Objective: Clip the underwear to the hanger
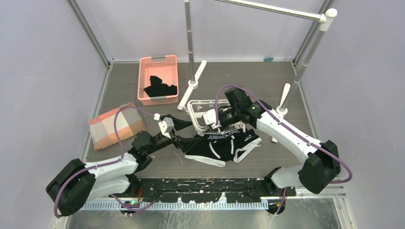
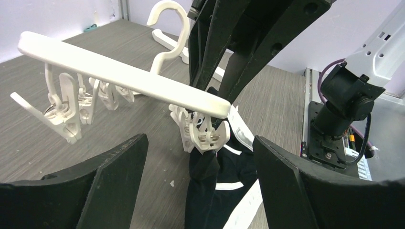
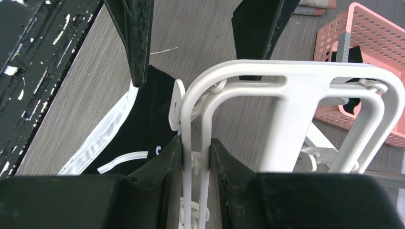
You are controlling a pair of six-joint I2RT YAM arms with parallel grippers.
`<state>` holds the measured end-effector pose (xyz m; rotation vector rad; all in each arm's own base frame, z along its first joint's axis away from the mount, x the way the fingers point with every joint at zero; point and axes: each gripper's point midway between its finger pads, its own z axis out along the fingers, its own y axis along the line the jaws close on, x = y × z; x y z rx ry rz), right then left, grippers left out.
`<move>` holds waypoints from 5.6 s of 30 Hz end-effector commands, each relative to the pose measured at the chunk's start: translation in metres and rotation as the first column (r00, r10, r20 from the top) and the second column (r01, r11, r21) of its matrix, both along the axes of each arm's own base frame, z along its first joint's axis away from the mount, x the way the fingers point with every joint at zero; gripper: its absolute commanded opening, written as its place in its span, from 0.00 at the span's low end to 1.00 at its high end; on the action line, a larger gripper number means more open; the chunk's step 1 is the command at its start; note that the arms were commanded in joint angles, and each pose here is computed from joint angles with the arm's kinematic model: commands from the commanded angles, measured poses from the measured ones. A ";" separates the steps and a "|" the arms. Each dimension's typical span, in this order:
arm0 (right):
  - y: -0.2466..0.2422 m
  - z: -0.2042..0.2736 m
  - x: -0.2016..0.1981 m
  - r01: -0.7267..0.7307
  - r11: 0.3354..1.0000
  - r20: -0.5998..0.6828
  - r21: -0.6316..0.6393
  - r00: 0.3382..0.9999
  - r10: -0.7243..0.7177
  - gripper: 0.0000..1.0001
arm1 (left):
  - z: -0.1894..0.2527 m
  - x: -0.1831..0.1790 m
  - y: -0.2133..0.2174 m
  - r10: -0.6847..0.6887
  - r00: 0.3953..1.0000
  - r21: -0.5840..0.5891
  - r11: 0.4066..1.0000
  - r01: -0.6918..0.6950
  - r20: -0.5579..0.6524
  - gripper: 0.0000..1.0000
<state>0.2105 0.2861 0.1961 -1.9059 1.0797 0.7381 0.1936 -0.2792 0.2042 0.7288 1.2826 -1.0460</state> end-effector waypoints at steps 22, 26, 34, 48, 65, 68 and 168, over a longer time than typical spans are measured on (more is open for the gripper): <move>0.007 0.038 0.010 -0.024 0.995 0.151 0.102 0.989 0.008 0.01 | 0.036 0.003 -0.019 -0.062 0.998 -0.106 0.992 0.064 0.025 0.40; 0.007 0.037 0.010 -0.024 0.995 0.150 0.101 0.989 0.008 0.01 | 0.034 0.002 -0.020 -0.073 0.997 -0.106 0.992 0.074 0.017 0.34; 0.009 0.037 0.012 -0.020 0.995 0.148 0.102 0.989 0.005 0.01 | 0.029 -0.001 -0.019 -0.081 0.997 -0.105 0.991 0.080 0.000 0.01; 0.011 0.028 0.020 0.010 0.997 0.119 0.083 0.993 -0.020 0.26 | 0.010 0.009 -0.012 -0.003 0.996 0.076 0.997 0.009 -0.085 0.00; 0.002 0.052 0.002 0.057 0.986 0.100 0.156 0.992 -0.073 0.62 | -0.002 0.013 -0.009 0.013 0.995 0.256 0.967 0.014 -0.104 0.00; -0.006 0.044 -0.011 0.101 0.982 0.023 0.161 0.994 -0.106 0.62 | -0.005 0.022 -0.007 0.055 0.993 0.262 0.965 -0.027 -0.101 0.00; -0.005 -0.154 -0.003 0.866 0.415 -0.386 -0.278 0.295 -0.874 0.38 | -0.040 0.121 -0.005 0.194 0.974 0.315 0.938 -0.149 -0.118 0.00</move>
